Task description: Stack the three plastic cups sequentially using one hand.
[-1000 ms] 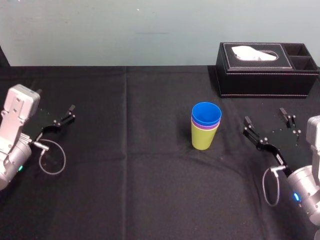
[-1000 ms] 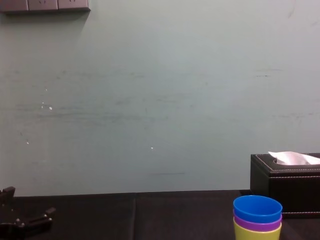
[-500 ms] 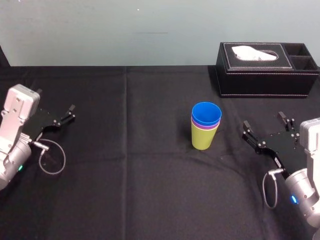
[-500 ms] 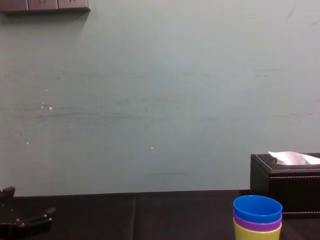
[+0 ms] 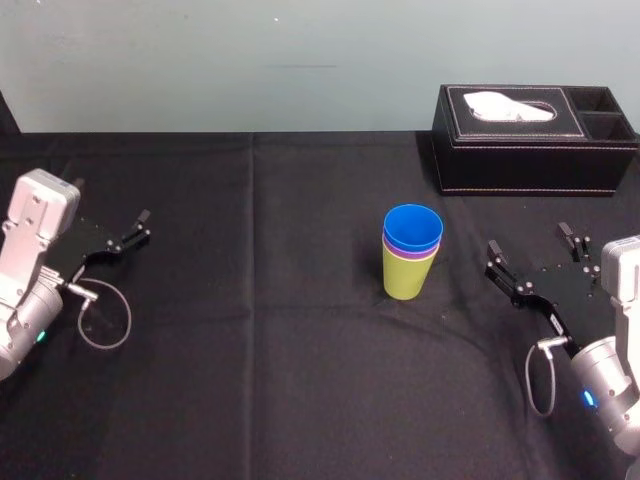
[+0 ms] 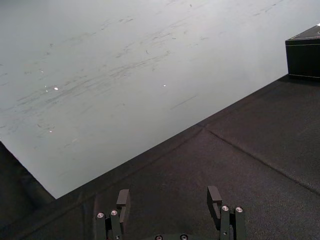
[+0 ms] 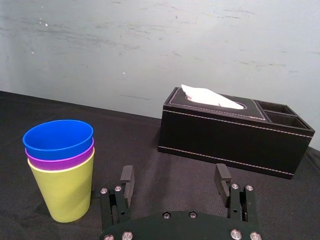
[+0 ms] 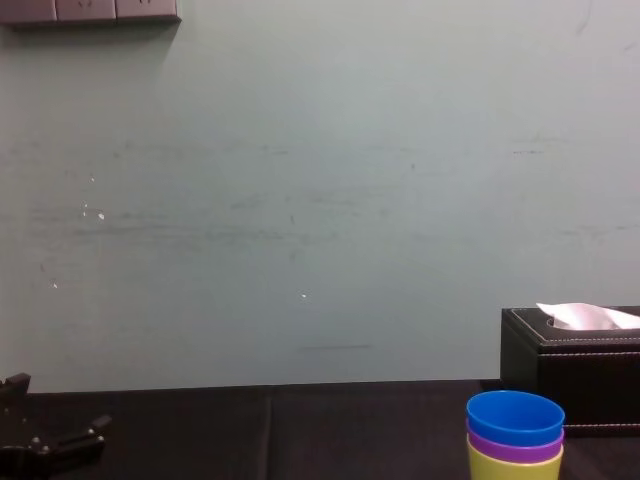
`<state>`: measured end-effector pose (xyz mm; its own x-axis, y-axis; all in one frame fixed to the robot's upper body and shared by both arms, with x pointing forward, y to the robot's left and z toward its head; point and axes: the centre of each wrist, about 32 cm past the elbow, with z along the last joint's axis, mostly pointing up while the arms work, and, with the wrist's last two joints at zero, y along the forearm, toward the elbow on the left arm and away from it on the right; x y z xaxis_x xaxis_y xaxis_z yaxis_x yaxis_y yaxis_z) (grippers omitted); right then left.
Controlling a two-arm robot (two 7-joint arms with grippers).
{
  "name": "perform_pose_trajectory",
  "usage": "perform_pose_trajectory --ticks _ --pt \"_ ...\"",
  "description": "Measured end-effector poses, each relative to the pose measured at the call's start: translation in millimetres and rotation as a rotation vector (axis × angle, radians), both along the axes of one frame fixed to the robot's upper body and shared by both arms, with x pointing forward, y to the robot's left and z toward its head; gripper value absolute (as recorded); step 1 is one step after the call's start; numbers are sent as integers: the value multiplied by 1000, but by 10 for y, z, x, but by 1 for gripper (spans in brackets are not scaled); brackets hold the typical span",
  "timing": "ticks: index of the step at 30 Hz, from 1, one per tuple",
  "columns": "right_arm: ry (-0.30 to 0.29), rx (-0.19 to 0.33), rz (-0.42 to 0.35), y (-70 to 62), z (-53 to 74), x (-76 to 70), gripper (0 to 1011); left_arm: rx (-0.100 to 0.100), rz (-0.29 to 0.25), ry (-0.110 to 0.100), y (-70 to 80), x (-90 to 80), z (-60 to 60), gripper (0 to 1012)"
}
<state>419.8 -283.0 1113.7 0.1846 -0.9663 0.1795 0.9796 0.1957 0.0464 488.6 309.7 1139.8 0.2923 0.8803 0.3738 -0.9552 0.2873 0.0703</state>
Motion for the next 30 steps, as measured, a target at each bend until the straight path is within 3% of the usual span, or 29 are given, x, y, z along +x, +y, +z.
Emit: perform_pose_trajectory --ticks 30 --pt "0 2 -1 0 2 -3 1002 0 0 0 0 0 0 1011"
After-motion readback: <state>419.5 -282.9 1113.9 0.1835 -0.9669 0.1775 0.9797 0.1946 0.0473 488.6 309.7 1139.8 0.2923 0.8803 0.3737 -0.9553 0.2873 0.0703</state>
